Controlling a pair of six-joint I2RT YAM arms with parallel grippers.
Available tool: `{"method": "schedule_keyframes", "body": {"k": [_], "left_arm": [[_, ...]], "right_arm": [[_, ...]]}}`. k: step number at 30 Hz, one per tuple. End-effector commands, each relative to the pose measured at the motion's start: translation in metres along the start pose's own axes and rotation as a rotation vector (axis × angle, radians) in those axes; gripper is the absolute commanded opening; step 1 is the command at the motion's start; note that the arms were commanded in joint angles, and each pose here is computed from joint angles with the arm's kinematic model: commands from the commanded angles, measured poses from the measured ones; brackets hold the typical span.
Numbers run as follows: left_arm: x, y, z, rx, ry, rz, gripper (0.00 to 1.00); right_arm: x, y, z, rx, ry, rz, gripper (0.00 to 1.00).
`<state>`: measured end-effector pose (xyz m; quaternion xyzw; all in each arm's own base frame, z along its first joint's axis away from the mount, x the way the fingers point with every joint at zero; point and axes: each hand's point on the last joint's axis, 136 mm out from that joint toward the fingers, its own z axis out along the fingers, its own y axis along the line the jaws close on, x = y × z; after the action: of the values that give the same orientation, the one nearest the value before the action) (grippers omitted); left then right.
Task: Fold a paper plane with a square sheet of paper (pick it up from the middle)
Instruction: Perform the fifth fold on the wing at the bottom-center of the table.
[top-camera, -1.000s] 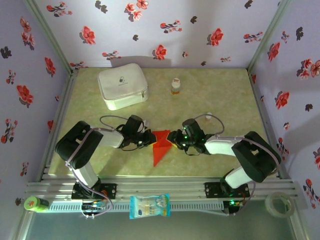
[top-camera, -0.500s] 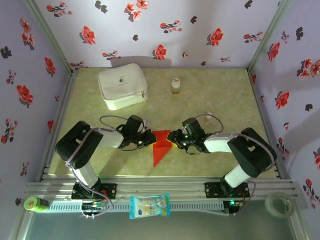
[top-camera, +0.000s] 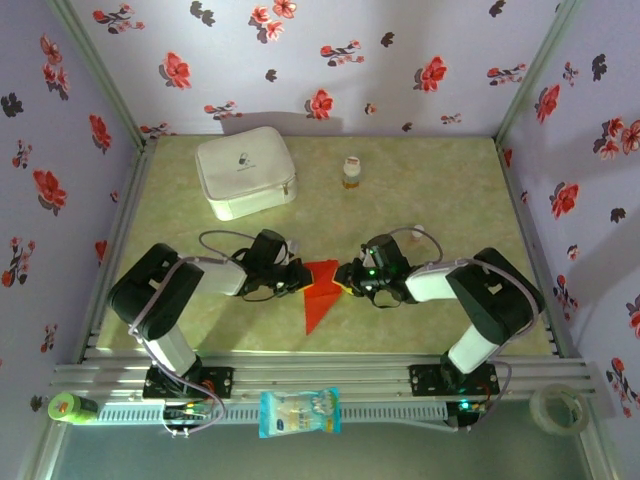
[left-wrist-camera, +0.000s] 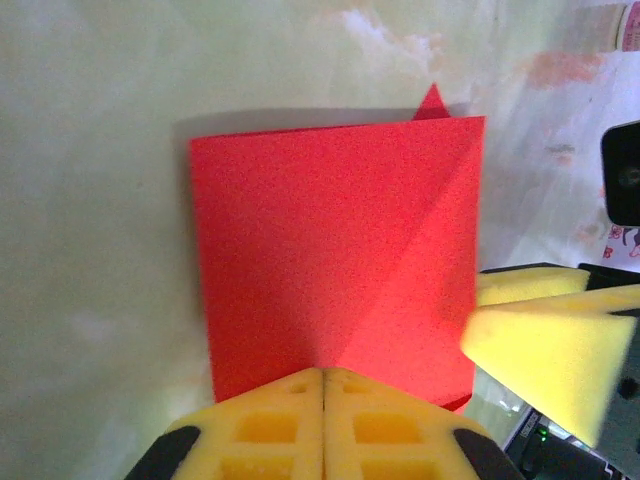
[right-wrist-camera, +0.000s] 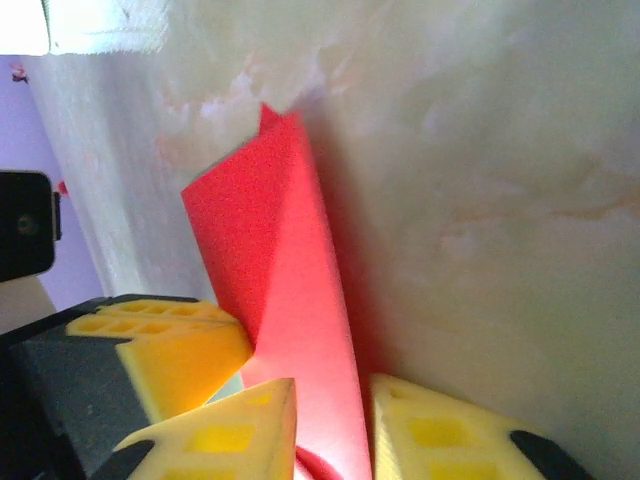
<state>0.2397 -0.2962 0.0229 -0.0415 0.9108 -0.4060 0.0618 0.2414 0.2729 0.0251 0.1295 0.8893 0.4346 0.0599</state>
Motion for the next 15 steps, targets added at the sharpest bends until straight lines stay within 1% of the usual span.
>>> {"method": "schedule_keyframes", "body": {"k": [1, 8, 15], "left_arm": [[-0.005, -0.021, -0.007, 0.033, -0.006, 0.052, 0.08], [-0.010, -0.031, -0.011, 0.047, -0.020, 0.069, 0.11], [-0.020, -0.015, -0.016, -0.012, -0.054, 0.051, 0.13]], "right_arm": [[-0.005, 0.000, 0.003, 0.002, 0.003, -0.016, 0.21], [-0.006, 0.002, 0.002, -0.013, -0.011, -0.001, 0.09], [-0.008, 0.002, -0.002, -0.013, -0.040, 0.023, 0.07]]}}
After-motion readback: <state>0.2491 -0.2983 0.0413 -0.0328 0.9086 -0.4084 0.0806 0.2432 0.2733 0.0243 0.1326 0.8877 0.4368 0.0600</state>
